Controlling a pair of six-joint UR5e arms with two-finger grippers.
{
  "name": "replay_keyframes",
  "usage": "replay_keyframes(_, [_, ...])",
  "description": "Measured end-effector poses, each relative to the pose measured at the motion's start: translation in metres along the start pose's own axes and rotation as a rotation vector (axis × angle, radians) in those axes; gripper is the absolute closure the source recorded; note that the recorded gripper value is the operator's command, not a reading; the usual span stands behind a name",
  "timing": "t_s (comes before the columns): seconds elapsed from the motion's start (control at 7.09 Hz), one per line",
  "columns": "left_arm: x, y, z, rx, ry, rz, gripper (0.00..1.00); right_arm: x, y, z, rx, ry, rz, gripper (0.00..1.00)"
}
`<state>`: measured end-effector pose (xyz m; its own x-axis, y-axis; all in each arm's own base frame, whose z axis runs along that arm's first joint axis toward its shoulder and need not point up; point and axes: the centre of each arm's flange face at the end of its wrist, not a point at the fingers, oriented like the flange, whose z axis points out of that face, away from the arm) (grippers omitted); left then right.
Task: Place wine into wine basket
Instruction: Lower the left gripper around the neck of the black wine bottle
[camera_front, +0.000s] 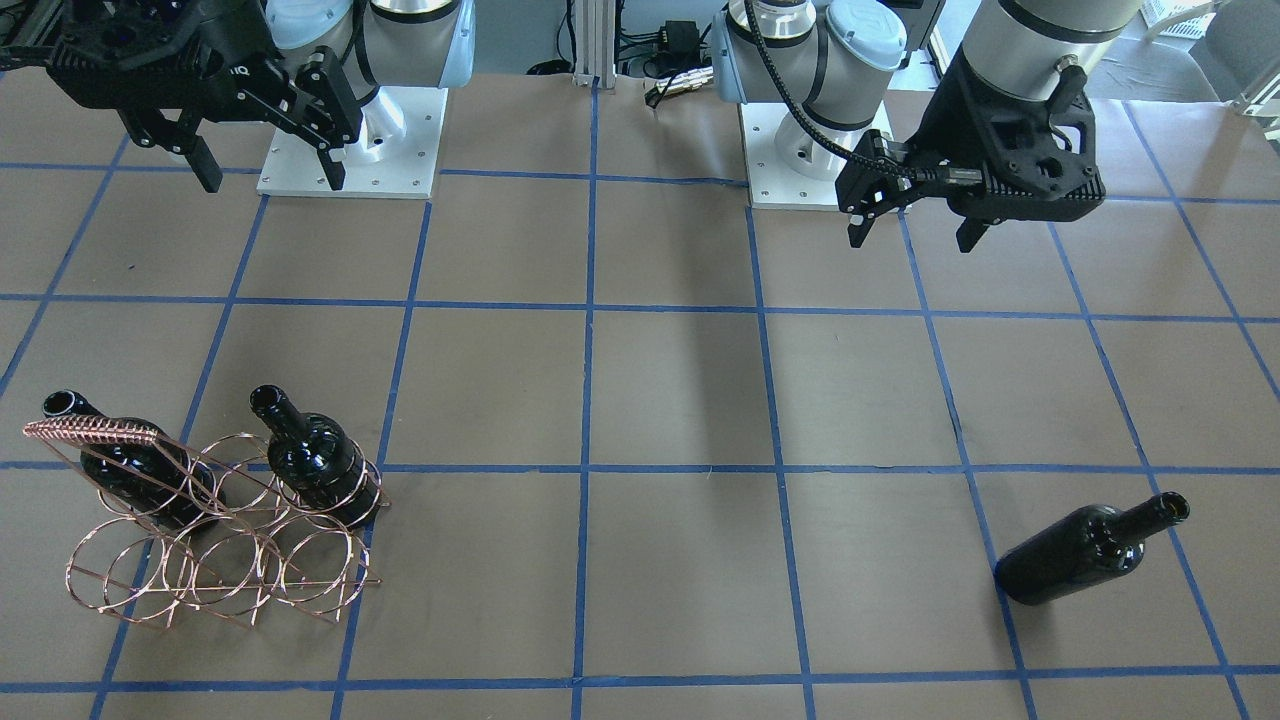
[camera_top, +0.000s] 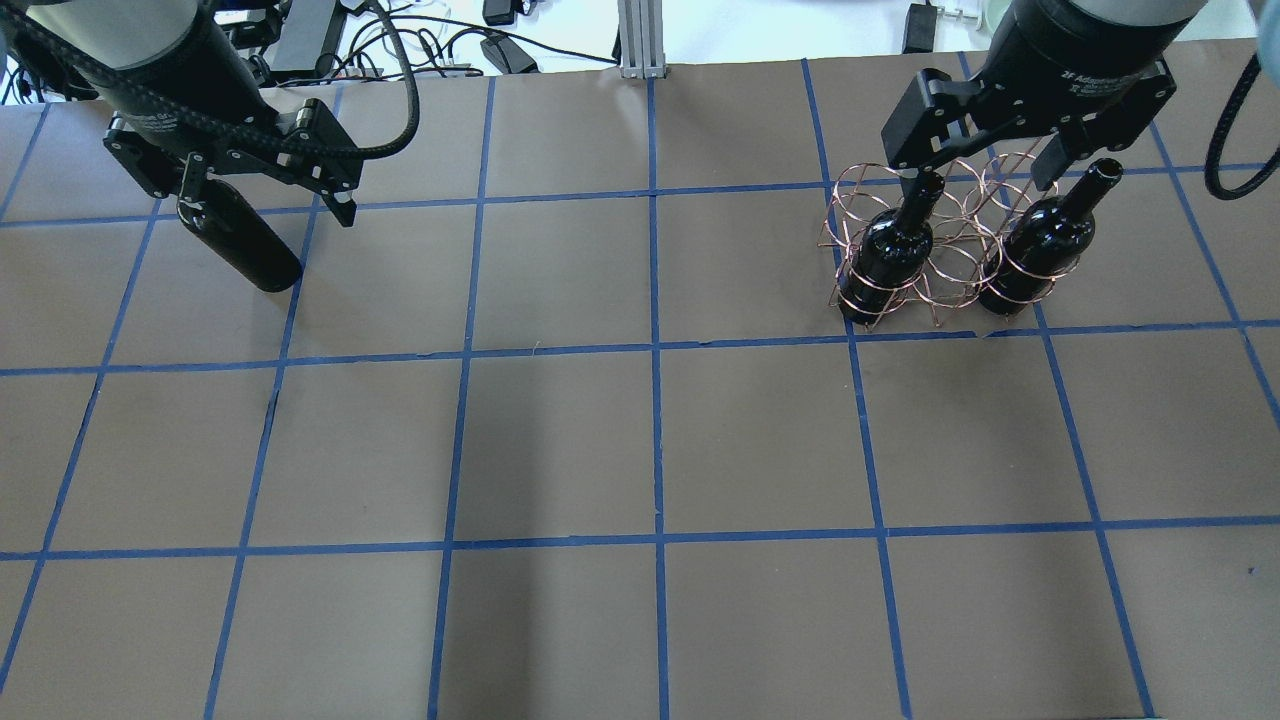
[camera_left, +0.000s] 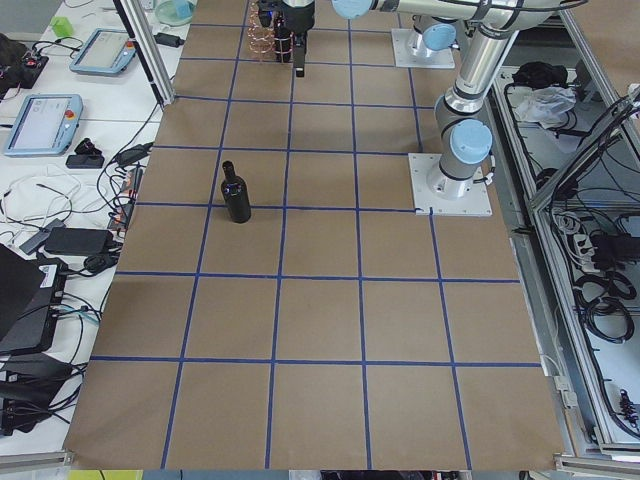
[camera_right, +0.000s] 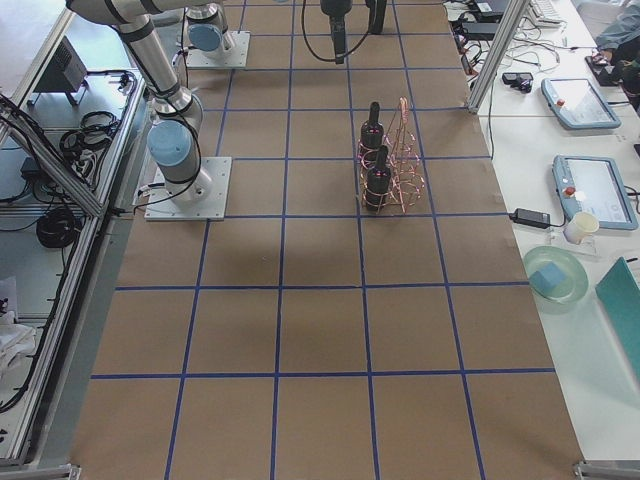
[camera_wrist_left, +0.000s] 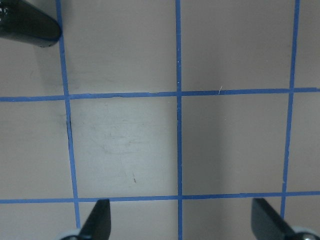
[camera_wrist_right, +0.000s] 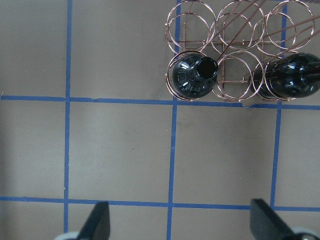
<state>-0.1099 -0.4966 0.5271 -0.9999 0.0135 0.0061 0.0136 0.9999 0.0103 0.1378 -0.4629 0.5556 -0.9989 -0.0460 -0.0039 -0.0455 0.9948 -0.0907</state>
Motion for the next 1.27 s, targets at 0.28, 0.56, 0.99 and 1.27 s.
replay_keyframes(0.28, [-0.0003,0.0011,-0.0001,0.001,-0.004,0.0,0.0,0.0003,0.0008,-0.0003,-0.002,0.003,0.0,0.0])
replay_keyframes(0.56, [-0.0003,0.0018,-0.0007,0.002,-0.006,0.002,0.0,0.0004,0.0016,-0.0011,-0.002,0.005,0.0,0.0])
replay_keyframes(0.99, [-0.0004,0.0028,-0.0026,0.007,-0.005,0.002,0.0,-0.0001,0.0021,-0.0013,-0.003,0.006,-0.001,0.0])
replay_keyframes(1.27, [-0.0014,0.0014,-0.0018,0.009,-0.006,0.001,0.0,-0.0002,0.0022,-0.0013,-0.003,0.006,-0.001,0.0])
